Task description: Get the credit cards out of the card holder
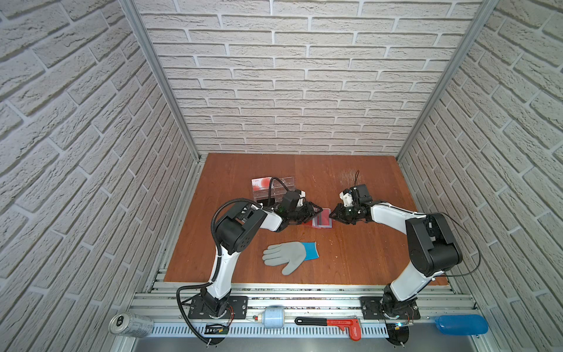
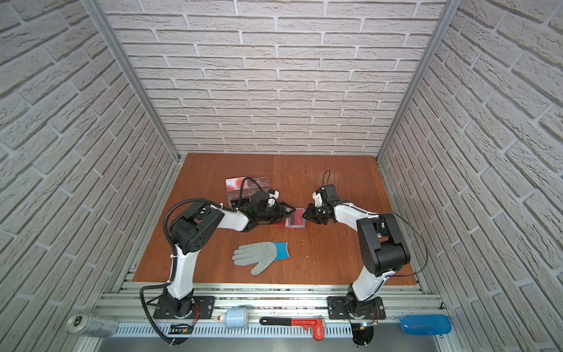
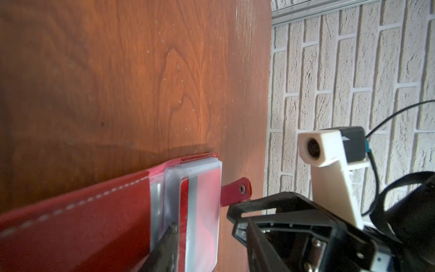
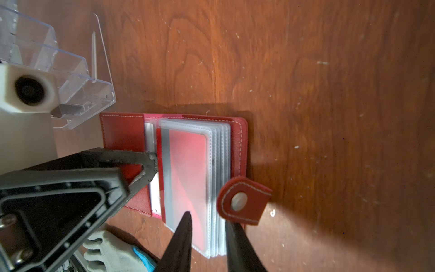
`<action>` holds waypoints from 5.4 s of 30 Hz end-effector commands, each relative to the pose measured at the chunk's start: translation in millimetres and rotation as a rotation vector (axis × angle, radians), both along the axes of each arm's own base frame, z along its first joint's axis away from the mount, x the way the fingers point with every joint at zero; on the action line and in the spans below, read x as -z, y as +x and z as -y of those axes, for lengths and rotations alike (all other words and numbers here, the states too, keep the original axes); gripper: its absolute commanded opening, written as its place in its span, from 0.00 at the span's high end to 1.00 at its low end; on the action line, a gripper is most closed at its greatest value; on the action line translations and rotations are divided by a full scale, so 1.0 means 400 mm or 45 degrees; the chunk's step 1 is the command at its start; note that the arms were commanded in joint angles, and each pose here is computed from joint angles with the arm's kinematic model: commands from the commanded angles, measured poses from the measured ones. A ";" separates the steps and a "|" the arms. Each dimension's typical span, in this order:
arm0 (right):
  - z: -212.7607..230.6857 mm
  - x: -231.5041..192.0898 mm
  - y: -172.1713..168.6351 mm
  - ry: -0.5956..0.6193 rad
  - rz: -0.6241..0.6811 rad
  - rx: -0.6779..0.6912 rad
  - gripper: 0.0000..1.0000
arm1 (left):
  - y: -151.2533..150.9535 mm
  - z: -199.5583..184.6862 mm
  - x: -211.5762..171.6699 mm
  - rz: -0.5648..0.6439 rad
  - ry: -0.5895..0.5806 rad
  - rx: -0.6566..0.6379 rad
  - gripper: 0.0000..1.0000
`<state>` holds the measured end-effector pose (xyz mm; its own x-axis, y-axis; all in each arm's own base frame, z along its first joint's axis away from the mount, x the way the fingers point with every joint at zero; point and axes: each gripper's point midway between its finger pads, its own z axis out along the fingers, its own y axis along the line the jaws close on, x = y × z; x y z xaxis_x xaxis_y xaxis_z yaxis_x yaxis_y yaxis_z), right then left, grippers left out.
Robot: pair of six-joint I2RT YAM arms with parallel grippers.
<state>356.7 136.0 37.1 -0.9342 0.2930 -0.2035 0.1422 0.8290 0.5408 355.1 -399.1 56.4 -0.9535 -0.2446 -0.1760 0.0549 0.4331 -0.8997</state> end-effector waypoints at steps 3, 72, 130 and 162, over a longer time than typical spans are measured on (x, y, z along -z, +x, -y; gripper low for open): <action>-0.003 0.017 0.018 0.004 -0.013 0.010 0.75 | -0.012 0.011 -0.004 0.038 -0.034 0.027 0.53; 0.002 0.102 0.018 -0.009 -0.129 0.010 0.94 | -0.097 0.106 -0.038 0.204 -0.134 0.318 0.59; -0.020 0.093 0.119 -0.071 -0.134 -0.056 0.94 | -0.103 0.095 0.023 0.199 -0.024 0.223 0.66; 0.123 0.070 -0.025 -0.115 -0.139 0.147 0.94 | 0.026 0.074 0.012 0.233 0.116 0.194 0.66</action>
<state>364.3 92.5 19.0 -0.9093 0.3727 -0.1851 0.2504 0.8453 0.4720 361.8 -428.0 52.0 -0.9369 -0.0844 -0.3393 0.2595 0.4827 -0.8364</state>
